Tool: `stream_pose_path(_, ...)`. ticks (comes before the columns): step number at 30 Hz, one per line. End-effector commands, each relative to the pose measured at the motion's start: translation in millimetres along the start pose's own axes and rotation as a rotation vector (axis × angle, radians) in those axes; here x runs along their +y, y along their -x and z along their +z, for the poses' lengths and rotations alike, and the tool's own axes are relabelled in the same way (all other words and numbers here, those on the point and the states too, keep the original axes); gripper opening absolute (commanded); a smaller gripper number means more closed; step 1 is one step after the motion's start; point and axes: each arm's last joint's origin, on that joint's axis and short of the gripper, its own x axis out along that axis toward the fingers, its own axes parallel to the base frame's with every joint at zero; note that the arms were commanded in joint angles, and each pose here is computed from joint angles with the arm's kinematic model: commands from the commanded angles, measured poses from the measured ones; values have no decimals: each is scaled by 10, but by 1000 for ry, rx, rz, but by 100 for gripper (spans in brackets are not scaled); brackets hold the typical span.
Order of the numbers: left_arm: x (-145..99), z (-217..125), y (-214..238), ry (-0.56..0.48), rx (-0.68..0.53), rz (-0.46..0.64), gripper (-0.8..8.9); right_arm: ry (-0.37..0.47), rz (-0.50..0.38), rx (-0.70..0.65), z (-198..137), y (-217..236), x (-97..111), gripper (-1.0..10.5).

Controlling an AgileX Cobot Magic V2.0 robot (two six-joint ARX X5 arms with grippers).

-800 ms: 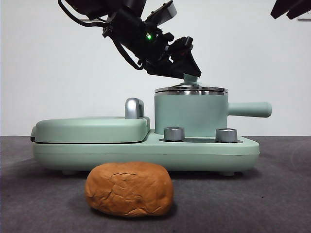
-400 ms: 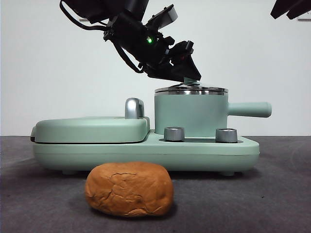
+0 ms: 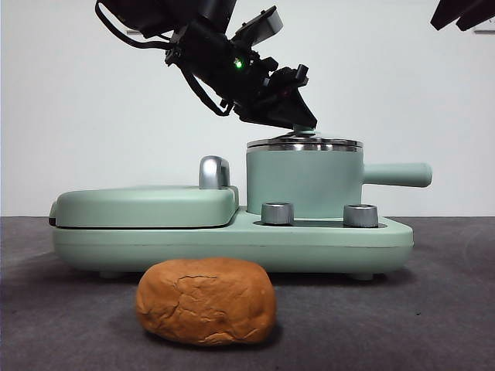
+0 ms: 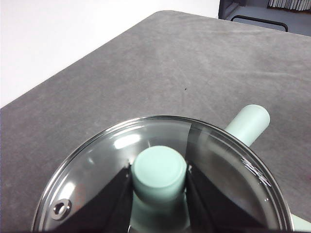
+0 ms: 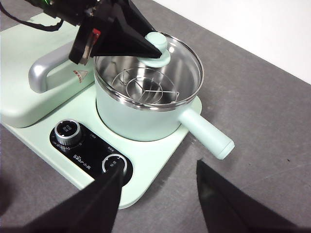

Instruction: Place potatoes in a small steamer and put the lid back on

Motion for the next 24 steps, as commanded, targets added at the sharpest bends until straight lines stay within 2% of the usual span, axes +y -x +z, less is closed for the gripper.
stream_pose_path(1, 0, 9, -79, -5, -16, -1, 6, -5, -1, -27, 66, 25, -3, 240)
stream_pose_path(12, -3, 73, -29, -7, -33, 3, 6, -6, -1, -26, 65, 25, -2, 240)
stream_pose_path(24, -35, 384, 259, -31, -99, 17, 6, -6, -1, -26, 65, 25, -2, 240)
